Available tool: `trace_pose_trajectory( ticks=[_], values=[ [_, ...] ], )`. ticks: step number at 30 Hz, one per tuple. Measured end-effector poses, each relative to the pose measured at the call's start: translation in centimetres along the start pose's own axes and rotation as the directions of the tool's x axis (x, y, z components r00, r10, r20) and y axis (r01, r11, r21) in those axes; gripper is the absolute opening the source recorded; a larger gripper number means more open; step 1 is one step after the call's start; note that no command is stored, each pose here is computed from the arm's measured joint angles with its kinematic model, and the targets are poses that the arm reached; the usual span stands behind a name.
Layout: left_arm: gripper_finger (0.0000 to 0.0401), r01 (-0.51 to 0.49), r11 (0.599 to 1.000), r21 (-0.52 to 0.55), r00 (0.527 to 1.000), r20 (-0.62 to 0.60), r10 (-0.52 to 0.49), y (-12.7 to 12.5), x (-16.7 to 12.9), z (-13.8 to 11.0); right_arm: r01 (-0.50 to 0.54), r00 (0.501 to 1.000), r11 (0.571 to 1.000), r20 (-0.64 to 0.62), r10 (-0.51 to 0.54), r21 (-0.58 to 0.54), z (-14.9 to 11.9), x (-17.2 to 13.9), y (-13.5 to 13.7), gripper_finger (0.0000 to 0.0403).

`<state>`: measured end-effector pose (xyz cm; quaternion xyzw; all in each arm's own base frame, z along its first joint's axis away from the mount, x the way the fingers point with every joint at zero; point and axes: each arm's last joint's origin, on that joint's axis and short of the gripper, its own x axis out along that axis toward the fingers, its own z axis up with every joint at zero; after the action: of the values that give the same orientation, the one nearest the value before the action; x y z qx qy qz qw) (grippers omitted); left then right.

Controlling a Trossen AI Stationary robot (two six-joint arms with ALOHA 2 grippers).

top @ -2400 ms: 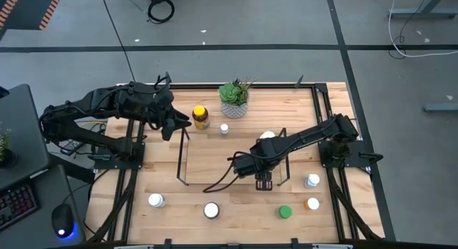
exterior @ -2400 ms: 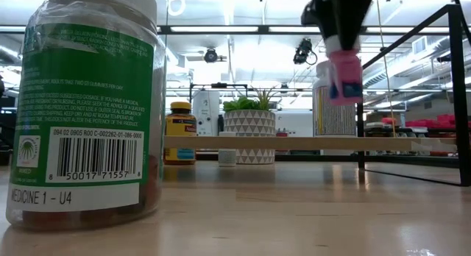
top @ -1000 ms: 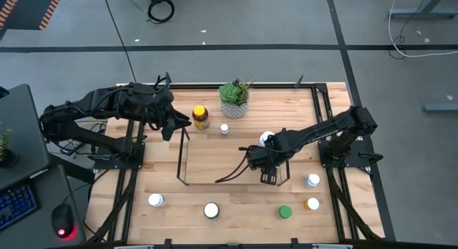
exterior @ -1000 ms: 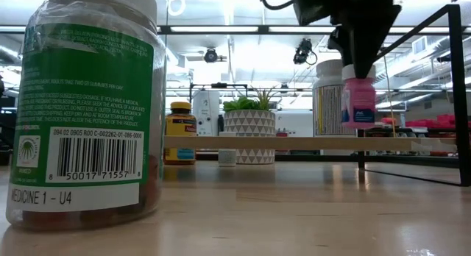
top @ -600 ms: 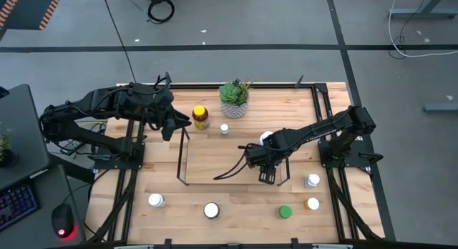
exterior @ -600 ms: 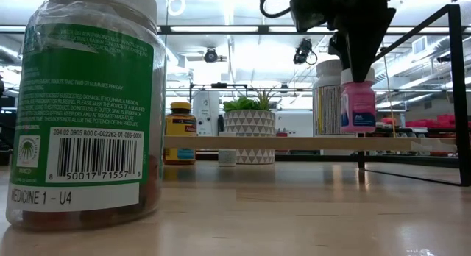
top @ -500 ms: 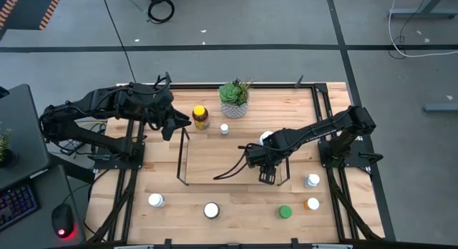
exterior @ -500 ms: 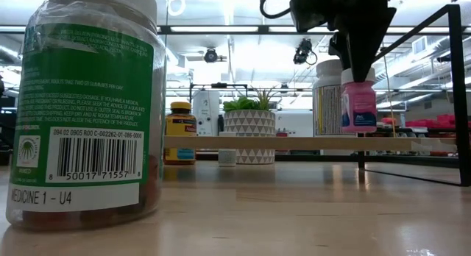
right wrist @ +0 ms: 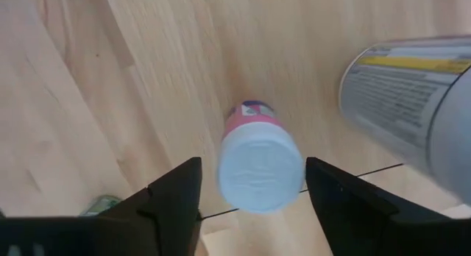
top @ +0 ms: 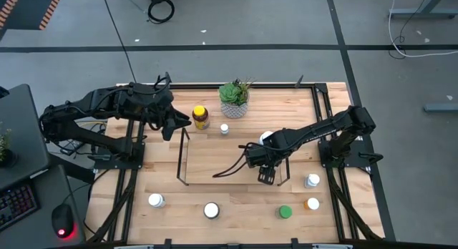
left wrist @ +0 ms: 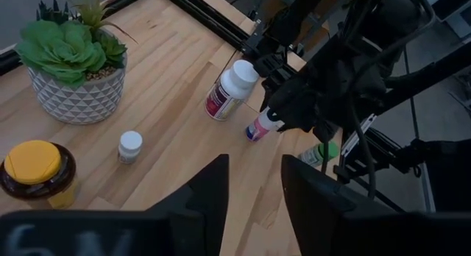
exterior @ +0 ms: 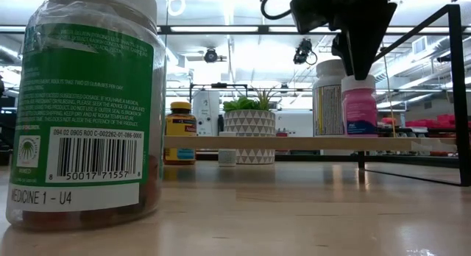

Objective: Pick and place medicine bottles onto shelf by color
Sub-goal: Put the pink medicine bottle on the shelf, then put the large green medicine bottle on the shelf

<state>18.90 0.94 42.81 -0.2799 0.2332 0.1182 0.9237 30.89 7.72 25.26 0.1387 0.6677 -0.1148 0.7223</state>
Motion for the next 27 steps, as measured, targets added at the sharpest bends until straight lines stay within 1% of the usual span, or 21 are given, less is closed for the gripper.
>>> trace_pose_trajectory(
  ticks=[5,8,10,13,15,17,22,25,27],
  values=[
    [0.0142,0.029,1.0,0.001,0.999,-0.019,-0.029,-0.1,0.0,-0.1,-0.038,0.999,0.999,-0.028,0.039,0.039,-0.1,-0.2,0.1,0.0275],
    [0.0146,0.084,0.996,0.023,0.996,-0.036,-0.083,-0.3,0.0,0.0,-0.046,0.999,0.998,-0.025,0.048,0.051,0.0,-0.8,0.2,0.0284],
    [0.0146,0.126,0.992,0.033,0.992,-0.035,-0.124,-0.6,0.0,0.1,-0.042,0.999,0.998,0.003,0.042,0.049,0.3,-1.4,0.3,0.0289],
    [0.0141,0.175,0.984,0.042,0.985,-0.002,-0.175,-1.1,-0.1,0.4,-0.052,0.998,0.997,0.05,0.05,0.049,0.7,-2.7,0.5,0.0294],
    [0.0136,0.217,0.975,0.053,0.975,0.04,-0.219,-1.5,-0.3,0.7,-0.062,0.996,0.997,0.064,0.059,0.054,0.8,-3.6,0.6,0.0295],
    [0.0132,0.27,0.96,0.077,0.958,0.081,-0.276,-2.0,-0.7,1.1,-0.068,0.995,0.996,0.071,0.063,0.065,0.9,-4.5,0.7,0.0295],
    [0.0126,0.388,0.908,0.158,0.896,0.166,-0.412,-3.3,-2.0,1.7,-0.059,0.997,0.994,0.053,0.054,0.094,0.4,-6.7,0.7,0.0295],
    [0.0126,0.421,0.878,0.227,0.872,0.163,-0.461,-4.1,-2.5,1.3,-0.058,0.997,0.992,0.051,0.053,0.108,0.0,-8.0,0.9,0.0295],
    [0.0123,0.437,0.86,0.264,0.866,0.136,-0.481,-4.6,-2.6,0.9,-0.053,0.997,0.991,0.066,0.045,0.123,-0.2,-8.9,1.0,0.0295]
  ],
)
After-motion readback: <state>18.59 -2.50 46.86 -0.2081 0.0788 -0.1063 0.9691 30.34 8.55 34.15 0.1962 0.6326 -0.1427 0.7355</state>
